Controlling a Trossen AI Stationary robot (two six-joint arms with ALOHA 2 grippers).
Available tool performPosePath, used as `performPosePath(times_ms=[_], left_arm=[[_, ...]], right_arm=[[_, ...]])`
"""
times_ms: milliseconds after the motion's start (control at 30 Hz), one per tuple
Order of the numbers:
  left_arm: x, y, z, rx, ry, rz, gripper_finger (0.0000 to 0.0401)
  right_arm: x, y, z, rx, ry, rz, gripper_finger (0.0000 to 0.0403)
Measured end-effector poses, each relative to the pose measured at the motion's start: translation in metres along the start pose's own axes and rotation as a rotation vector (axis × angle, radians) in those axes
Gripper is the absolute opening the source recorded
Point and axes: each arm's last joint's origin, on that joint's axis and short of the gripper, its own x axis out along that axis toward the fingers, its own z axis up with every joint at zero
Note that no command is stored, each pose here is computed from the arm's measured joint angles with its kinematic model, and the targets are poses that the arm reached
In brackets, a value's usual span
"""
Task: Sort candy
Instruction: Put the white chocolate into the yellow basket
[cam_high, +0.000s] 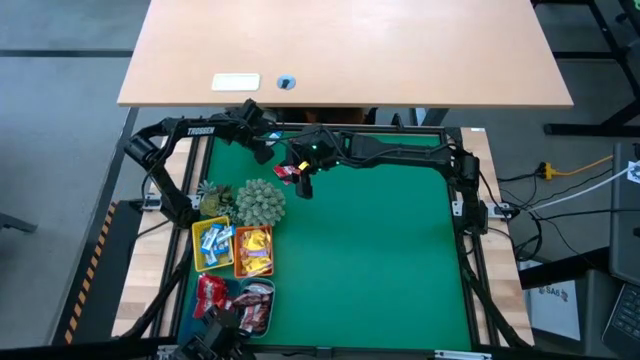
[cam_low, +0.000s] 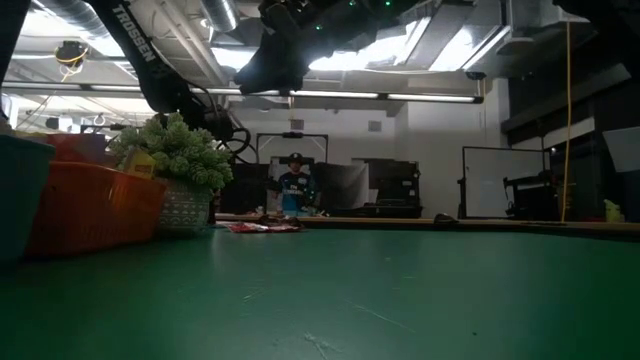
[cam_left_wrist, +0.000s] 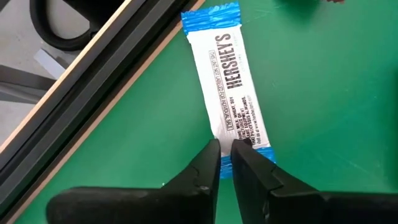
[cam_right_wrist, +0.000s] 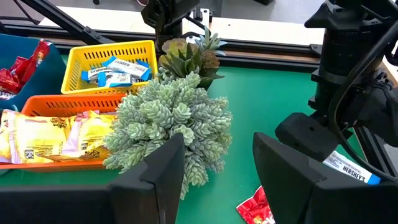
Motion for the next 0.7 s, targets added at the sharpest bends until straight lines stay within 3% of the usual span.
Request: performPosePath(times_ms=[300,700], left_arm=[[-0.0073,-0.0007,0.0048,0.000,-0.041,0.004,0.0004],[-0.0081,-0.0008,0.0030,-0.008,-0.010,0.007,0.0001]], right_arm=[[0.0000,0.0001,-0.0004,0.001,0.004,0.001,0.0188],[0.0000,0.0005,-0.0016,0.003,0.016,0.003,0.0188]])
